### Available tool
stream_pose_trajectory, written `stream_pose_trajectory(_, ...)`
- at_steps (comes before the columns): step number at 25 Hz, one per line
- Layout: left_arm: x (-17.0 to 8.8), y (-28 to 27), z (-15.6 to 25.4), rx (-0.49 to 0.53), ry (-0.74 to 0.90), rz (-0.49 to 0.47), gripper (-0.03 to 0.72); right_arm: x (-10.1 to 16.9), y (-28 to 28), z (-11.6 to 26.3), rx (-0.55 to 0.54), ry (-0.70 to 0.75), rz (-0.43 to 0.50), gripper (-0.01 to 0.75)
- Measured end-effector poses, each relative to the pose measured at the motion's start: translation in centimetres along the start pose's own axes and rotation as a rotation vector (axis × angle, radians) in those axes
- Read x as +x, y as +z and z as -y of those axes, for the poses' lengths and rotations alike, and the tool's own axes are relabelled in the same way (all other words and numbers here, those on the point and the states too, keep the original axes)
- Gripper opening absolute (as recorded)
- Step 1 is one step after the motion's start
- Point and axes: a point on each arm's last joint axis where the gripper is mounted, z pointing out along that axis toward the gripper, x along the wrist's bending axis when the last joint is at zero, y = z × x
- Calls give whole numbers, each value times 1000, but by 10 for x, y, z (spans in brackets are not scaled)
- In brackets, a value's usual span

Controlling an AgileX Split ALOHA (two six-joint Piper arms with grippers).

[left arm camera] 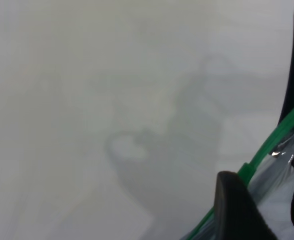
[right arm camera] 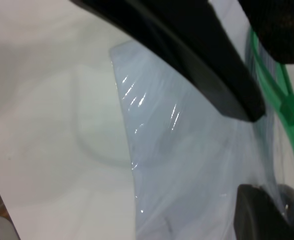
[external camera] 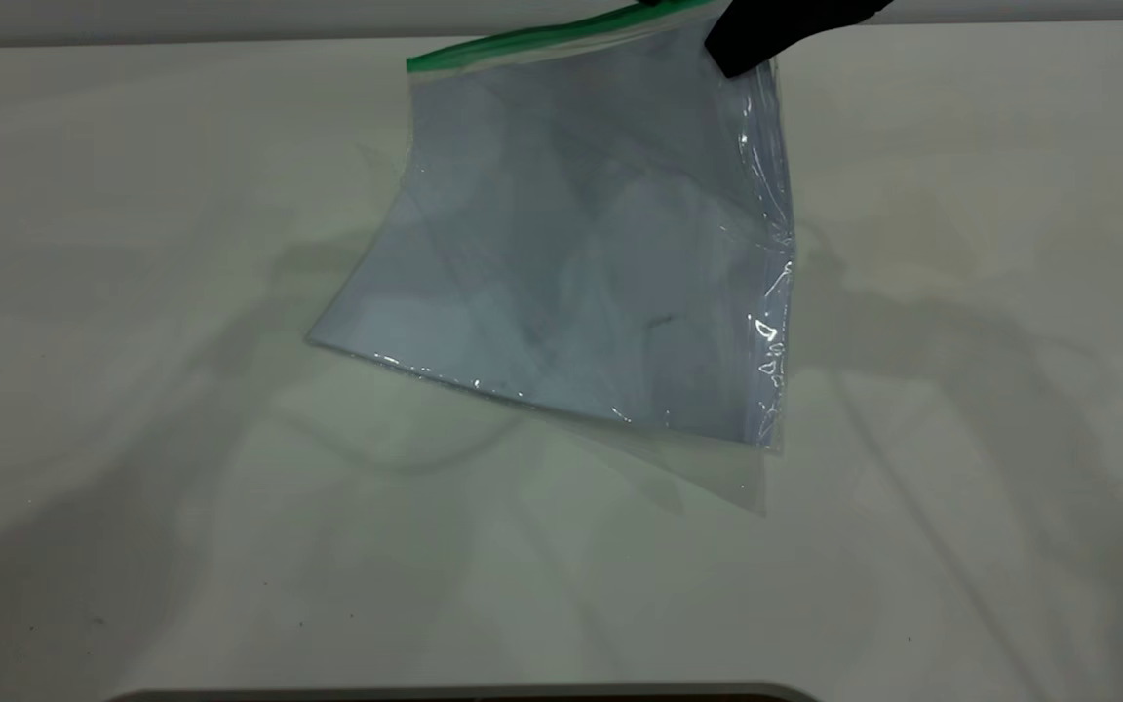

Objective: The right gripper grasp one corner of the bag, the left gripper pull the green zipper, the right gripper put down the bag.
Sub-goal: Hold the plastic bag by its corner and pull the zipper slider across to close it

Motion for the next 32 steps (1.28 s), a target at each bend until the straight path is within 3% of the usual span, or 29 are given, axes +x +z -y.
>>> stream_pose_trajectory(12, -5, 11, -4, 7, 11, 1, 340, 2, 0, 0, -2, 9, -26, 33)
stream_pose_trajectory(23, -2, 15, 1, 13, 2, -15, 151, 3, 0, 0, -1, 9, -33, 33)
stream_pose_trajectory(32, -2, 16, 1, 20, 10, -14, 66, 3, -1, 0, -3, 9, -31, 33)
